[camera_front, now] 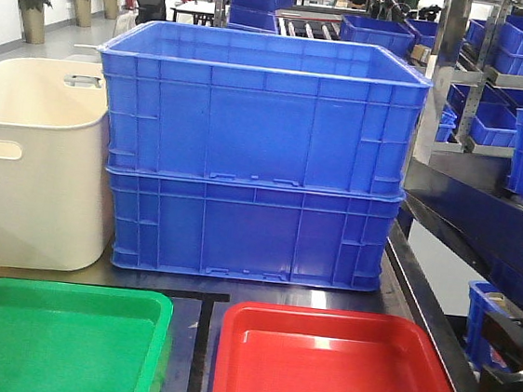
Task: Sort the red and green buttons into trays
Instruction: 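Lower green button into green tray and red button into red tray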
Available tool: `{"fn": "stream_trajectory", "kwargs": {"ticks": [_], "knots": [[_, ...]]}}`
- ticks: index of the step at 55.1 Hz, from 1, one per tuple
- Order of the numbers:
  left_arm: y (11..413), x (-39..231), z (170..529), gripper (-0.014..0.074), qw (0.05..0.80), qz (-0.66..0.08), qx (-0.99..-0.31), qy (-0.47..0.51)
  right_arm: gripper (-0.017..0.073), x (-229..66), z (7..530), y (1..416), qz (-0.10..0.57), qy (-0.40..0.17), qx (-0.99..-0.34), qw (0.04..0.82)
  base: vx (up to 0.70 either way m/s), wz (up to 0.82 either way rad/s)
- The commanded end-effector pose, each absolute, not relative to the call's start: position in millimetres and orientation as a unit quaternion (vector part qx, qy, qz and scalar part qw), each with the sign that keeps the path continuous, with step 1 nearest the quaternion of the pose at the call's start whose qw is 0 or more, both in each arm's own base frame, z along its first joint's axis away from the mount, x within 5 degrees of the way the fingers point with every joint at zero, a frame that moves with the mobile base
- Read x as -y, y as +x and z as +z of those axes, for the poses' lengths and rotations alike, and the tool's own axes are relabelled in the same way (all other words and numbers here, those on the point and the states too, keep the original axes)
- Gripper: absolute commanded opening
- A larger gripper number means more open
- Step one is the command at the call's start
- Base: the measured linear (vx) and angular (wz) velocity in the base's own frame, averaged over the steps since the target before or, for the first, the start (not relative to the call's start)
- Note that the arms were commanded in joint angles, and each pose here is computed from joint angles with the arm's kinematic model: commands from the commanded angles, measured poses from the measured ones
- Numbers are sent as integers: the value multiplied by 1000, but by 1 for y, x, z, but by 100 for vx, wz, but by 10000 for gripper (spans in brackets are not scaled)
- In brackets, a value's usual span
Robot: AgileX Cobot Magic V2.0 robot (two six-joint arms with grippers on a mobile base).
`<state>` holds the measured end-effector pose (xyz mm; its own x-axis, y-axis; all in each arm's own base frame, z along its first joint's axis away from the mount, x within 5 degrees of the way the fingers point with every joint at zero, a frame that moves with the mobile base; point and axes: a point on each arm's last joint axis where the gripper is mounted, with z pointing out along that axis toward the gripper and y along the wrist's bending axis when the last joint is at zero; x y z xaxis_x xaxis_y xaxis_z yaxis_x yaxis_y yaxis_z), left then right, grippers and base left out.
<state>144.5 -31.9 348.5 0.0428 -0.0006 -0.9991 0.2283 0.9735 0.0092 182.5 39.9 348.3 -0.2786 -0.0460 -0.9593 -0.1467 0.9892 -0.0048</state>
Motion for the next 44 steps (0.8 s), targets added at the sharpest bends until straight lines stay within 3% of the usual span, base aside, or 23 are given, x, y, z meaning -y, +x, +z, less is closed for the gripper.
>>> {"fn": "stream_trajectory", "kwargs": {"ticks": [1,24,37,44], "knots": [[141,36,368,3,755,-106,-641,88,-9,-44,369,182,60,-78,-756,648,0,0],[143,36,368,3,754,-107,-642,88,-9,-48,371,185,69,-88,-744,659,0,0],[182,46,341,3,705,-109,-694,95,-9,-64,354,216,98,-113,-741,655,0,0],[203,52,326,3,688,-119,-709,103,-9,-90,333,230,121,-150,-762,618,0,0]]}}
